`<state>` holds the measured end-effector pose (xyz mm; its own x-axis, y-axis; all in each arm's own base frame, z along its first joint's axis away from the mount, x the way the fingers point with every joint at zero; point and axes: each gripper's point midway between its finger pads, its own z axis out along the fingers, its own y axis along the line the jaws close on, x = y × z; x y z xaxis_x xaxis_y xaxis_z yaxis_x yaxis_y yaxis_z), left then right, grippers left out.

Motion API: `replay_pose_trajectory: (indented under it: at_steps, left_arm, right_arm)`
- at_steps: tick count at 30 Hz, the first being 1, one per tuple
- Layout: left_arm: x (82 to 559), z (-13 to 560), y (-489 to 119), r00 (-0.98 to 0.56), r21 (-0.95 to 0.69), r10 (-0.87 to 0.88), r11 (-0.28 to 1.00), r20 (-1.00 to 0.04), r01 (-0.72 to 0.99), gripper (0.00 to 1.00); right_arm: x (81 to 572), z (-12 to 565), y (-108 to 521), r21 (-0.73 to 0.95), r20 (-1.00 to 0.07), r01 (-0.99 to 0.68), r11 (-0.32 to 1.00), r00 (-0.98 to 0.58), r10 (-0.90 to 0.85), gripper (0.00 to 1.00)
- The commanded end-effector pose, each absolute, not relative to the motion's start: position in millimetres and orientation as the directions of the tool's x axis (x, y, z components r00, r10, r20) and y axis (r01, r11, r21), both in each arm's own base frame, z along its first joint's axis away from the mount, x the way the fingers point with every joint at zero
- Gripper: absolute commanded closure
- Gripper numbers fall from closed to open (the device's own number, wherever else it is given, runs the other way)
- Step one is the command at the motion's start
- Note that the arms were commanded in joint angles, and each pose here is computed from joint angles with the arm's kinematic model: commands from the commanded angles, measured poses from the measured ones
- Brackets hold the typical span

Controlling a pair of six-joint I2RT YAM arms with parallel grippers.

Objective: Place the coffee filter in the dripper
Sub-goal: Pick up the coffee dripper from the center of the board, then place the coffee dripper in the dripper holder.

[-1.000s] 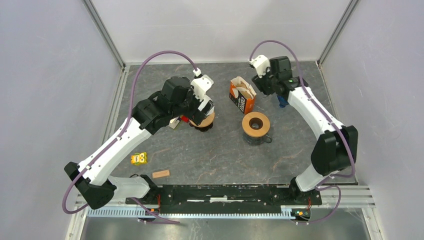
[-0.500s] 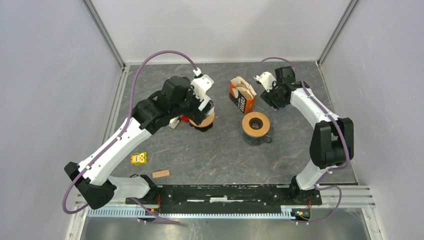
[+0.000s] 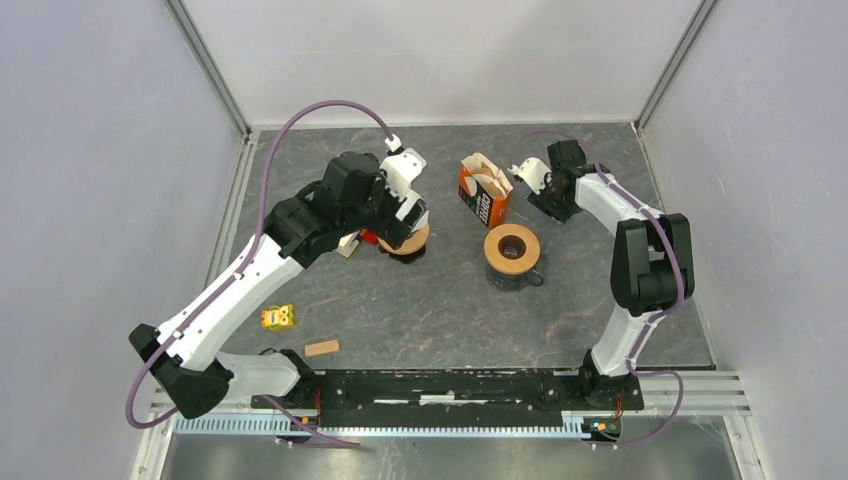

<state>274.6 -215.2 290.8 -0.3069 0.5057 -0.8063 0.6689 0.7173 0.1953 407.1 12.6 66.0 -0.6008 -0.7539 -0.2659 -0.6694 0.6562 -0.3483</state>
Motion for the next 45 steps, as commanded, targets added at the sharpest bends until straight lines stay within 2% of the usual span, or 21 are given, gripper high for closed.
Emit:
replay_pose_trajectory:
  at_steps: [1, 7, 10, 15, 17, 22, 27, 36, 45]
  left_arm:
    - [282.9, 307.4, -220.9, -0.278, 0.181, 0.461, 0.730, -0.843, 0.659, 0.00]
    - [290.9, 318.7, -231.1, -0.272, 0.167, 0.444, 0.728, -0.854, 0.665, 0.00]
    - [298.4, 323.6, -238.8, -0.291, 0.134, 0.415, 0.741, -0.862, 0.658, 0.00]
    - [316.0, 324.3, -256.0, -0.405, 0.002, 0.315, 0.792, -0.858, 0.611, 0.00]
    - [321.8, 321.4, -264.1, -0.451, -0.055, 0.277, 0.800, -0.848, 0.597, 0.00]
    - [334.4, 313.5, -287.5, -0.521, -0.150, 0.229, 0.796, -0.822, 0.587, 0.00]
    - [348.0, 309.9, -299.1, -0.564, -0.202, 0.197, 0.800, -0.802, 0.565, 0.00]
    - [363.2, 295.4, -305.0, -0.607, -0.241, 0.182, 0.801, -0.773, 0.547, 0.00]
    - [363.5, 289.5, -311.0, -0.615, -0.253, 0.194, 0.787, -0.764, 0.563, 0.00]
  right_arm:
    - [426.5, 82.8, 11.0, -0.400, -0.297, -0.663, 0.634, -0.560, -0.773, 0.60]
    - [422.5, 105.7, 10.3, -0.431, -0.309, -0.670, 0.604, -0.519, -0.797, 0.90]
    - [413.2, 132.6, 12.2, -0.454, -0.330, -0.682, 0.574, -0.470, -0.819, 1.00]
    - [378.8, 191.0, 27.7, -0.488, -0.390, -0.738, 0.466, -0.293, -0.873, 1.00]
    - [357.8, 206.9, 36.9, -0.508, -0.385, -0.772, 0.382, -0.193, -0.903, 1.00]
    - [311.6, 227.7, 76.4, -0.552, -0.364, -0.811, 0.193, 0.026, -0.931, 1.00]
    - [279.0, 236.5, 109.7, -0.537, -0.380, -0.840, 0.079, 0.157, -0.911, 1.00]
    - [255.5, 213.8, 142.8, -0.488, -0.312, -0.870, -0.070, 0.249, -0.917, 1.00]
    - [249.5, 182.8, 143.7, -0.440, -0.210, -0.886, -0.146, 0.259, -0.943, 1.00]
